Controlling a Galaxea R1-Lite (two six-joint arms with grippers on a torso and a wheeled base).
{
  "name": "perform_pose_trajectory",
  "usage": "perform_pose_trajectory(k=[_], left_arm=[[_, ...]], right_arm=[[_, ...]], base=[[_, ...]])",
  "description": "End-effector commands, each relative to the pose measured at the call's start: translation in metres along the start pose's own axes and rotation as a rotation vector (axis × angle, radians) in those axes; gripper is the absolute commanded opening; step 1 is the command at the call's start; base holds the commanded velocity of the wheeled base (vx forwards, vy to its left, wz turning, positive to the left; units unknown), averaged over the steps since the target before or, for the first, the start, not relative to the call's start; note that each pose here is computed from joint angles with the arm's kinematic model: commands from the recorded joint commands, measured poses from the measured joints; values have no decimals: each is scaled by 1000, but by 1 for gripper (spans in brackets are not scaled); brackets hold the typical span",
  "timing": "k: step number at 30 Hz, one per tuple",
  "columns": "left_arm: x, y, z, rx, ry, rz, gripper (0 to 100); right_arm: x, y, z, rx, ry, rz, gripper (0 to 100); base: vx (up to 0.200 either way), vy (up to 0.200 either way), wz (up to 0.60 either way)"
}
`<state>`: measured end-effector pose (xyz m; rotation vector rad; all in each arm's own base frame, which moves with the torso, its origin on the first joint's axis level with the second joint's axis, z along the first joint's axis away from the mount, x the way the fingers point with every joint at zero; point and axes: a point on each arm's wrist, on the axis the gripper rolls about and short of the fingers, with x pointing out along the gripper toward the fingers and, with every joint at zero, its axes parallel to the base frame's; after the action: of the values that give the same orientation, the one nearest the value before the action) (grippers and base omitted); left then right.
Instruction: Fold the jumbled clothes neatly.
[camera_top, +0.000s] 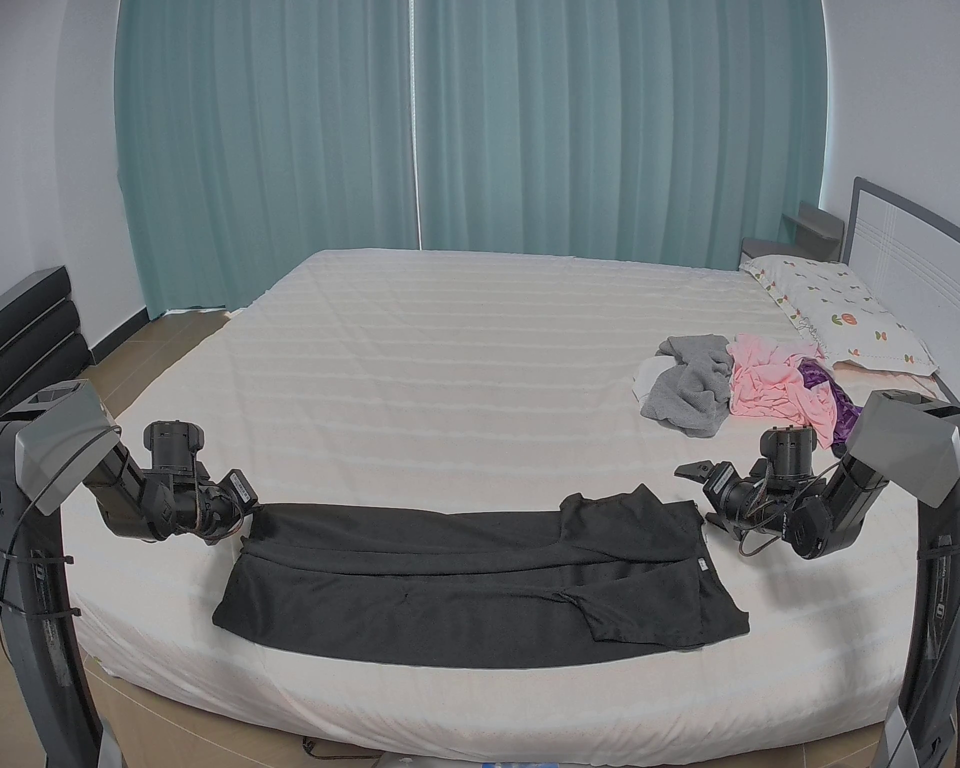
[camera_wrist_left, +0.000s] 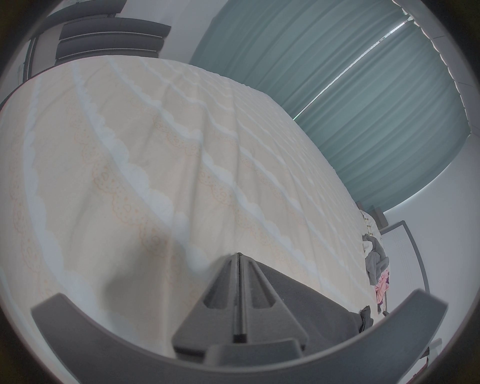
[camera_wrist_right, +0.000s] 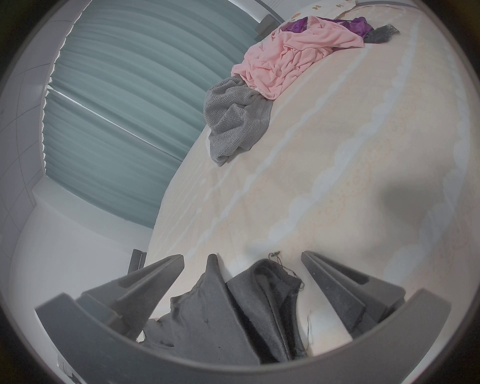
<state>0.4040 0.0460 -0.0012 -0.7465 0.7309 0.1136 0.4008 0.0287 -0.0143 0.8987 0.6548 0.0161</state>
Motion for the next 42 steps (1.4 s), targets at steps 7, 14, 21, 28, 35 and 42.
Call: perform_pose_trajectory(k=[7, 14, 21, 28, 35, 42], left_arm=[[0, 0, 0, -1, -2, -1, 0], [0, 0, 0, -1, -1, -1, 0], [0, 1, 1, -2, -5, -1, 0], [-1, -1, 3, 3, -22, -13, 0], [-1, 0, 2, 3, -20, -12, 0], [0, 1, 1, 2, -18, -11, 0]], right_arm=[[15, -3, -8, -9, 7, -17, 0], [12, -2, -6, -6, -2, -26, 0], [7, -1, 1, -4, -41, -28, 0], [5, -3, 3, 1, -59, -41, 0], [2, 0, 6, 1, -71, -35, 0], [1, -4, 6, 1, -74, -51, 0]], base=[[0, 0, 0], [0, 0, 0], [0, 0, 0], [0, 0, 0], [0, 0, 0], [0, 0, 0]])
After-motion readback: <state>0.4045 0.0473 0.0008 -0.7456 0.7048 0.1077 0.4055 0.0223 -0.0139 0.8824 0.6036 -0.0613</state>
